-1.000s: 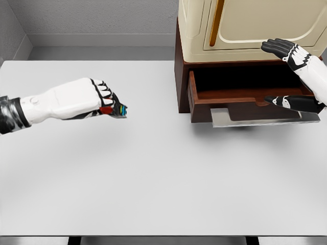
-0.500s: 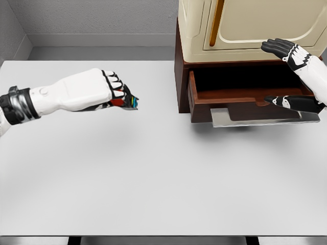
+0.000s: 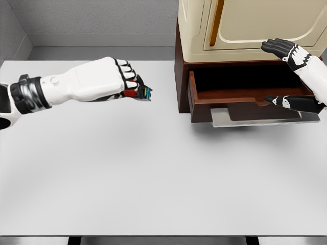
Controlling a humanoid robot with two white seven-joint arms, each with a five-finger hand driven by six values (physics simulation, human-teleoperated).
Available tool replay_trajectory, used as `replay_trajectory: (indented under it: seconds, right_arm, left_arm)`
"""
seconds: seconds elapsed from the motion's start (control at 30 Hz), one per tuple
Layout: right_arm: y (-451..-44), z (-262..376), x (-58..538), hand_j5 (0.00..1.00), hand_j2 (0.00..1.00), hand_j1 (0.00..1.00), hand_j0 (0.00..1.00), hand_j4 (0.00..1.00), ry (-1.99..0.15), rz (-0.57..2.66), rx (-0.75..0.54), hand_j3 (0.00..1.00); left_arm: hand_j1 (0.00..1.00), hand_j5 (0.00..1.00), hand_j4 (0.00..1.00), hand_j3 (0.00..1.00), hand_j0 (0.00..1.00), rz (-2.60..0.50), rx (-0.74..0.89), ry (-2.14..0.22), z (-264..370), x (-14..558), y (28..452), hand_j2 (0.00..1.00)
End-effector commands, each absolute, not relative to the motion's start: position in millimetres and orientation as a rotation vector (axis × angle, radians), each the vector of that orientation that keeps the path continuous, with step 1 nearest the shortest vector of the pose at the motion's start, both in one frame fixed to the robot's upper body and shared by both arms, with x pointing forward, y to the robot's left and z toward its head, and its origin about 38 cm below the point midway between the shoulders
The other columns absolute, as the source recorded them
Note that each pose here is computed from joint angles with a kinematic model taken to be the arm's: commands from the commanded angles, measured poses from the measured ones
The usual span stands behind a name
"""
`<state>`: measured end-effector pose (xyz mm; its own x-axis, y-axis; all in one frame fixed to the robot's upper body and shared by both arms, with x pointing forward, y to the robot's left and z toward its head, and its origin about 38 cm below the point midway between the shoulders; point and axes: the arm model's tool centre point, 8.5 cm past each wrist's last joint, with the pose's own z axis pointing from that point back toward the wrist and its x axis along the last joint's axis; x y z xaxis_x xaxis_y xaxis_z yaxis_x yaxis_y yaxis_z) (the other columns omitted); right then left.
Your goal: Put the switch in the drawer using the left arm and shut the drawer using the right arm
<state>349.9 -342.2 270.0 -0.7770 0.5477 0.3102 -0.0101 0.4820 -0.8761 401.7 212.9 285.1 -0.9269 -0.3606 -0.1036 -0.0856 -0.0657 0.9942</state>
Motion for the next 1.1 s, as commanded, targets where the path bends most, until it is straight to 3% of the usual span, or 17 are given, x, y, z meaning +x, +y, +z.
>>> replay_trajectory:
  seconds: [0.0,1.07]
  right_arm:
    - [-343,271,350,1.00,1.00,1.00,1.00,1.00,-2.165,1.278,-0.439,1.00]
    - [-343,270,350,1.00,1.00,1.00,1.00,1.00,-2.163,1.278,-0.438,1.00]
  left_arm:
    - [0.49,0.49,0.49,0.49,0.49,-2.096,0.476,-2.012,284,403,210,0.49]
    - [0.49,0.49,0.49,0.49,0.49,-2.116,0.433,-2.141,312,420,152,0.49]
